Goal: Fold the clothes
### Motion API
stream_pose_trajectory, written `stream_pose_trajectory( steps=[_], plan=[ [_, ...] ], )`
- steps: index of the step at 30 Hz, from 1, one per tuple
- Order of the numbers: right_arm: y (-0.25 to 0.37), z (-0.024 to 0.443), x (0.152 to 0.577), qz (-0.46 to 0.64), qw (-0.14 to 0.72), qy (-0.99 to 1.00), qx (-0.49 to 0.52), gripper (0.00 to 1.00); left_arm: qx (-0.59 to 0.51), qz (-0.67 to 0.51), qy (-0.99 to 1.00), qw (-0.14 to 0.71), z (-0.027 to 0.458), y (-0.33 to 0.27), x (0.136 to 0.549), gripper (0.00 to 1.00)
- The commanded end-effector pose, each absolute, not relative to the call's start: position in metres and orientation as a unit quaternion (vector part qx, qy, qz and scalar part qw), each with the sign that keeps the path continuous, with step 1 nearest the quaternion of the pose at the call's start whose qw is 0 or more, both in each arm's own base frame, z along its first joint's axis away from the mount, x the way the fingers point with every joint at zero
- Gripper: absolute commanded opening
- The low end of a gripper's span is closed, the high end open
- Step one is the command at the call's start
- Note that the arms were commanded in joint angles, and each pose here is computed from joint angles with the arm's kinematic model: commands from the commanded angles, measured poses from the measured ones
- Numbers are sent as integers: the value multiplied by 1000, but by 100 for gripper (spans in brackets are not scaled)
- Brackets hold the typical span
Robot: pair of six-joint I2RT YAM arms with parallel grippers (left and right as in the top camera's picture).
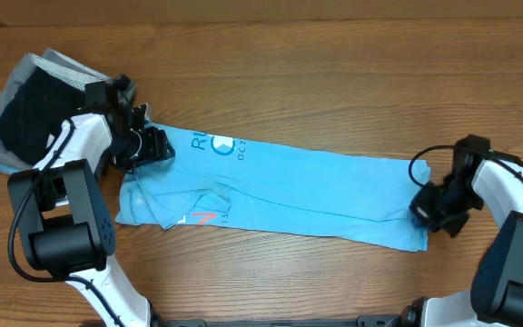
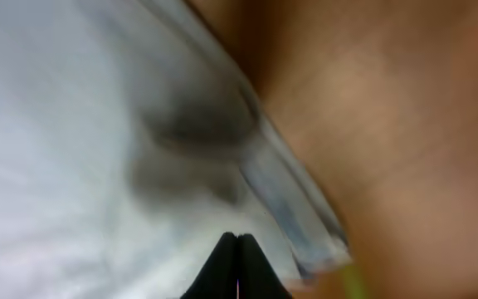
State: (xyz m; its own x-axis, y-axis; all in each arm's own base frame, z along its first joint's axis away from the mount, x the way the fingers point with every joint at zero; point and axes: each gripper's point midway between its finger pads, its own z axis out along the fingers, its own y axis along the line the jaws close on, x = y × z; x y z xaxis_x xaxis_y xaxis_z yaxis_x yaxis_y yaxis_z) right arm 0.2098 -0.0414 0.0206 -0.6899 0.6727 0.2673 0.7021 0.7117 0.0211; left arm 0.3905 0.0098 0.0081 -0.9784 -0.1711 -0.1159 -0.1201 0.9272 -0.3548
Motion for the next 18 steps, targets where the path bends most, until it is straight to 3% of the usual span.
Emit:
stream_pose_trajectory(
  steps=[1,4,11,18],
  plan=[
    [-51,54,234,-61,75,-921,-377,4,-73,-184,980,17,-23,0,364,62],
    [-56,74,249,-64,36,-924,-375,4,-73,-191,979,18,-22,-3,365,61],
    [-70,59,294,-72,-63,-923,-373,4,-73,-191,979,20,-22,-2,366,62],
    [-68,18,287,-71,-49,-923,-374,4,-72,-191,979,22,-22,-2,367,62]
  ],
)
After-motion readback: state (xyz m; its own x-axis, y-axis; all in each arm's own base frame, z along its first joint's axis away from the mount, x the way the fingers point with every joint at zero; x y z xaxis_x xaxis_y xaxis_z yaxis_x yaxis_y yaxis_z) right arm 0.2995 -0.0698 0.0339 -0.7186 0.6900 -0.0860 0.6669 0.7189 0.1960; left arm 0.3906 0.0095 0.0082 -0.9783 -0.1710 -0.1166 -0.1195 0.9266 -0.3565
